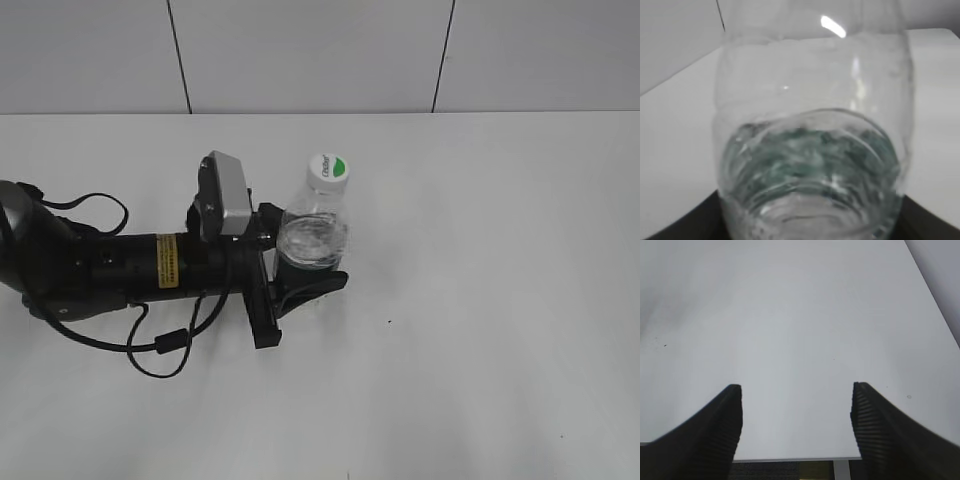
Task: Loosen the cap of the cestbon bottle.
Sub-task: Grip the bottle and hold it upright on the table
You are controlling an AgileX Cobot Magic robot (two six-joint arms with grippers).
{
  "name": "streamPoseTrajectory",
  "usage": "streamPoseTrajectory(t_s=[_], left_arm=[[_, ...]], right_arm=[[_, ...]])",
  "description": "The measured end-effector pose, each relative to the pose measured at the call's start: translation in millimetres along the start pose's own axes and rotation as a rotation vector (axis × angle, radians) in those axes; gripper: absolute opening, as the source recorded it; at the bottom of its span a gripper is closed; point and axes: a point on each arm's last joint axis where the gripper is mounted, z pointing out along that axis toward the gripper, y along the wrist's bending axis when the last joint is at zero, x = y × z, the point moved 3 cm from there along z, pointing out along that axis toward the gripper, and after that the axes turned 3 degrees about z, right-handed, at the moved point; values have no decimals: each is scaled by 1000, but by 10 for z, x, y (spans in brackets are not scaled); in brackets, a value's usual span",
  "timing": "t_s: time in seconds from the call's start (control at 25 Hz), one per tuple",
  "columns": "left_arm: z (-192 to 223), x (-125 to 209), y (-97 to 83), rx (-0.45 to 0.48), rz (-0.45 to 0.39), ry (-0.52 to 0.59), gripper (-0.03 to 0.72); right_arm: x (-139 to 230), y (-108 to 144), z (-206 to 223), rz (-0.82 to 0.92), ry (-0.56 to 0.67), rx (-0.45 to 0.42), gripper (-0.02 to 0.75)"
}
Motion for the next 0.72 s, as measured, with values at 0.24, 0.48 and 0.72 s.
streamPoseTrajectory(t_s=[0.24,0.48,0.72], left_arm=[[7,28,-24,13,-2,3,401],[86,260,-34,-60,-102,36,401],[200,301,-4,-78,-118,-3,401]], right_arm=[[0,0,0,0,0,0,521],[0,0,0,0,0,0,521],[0,0,0,0,0,0,521]])
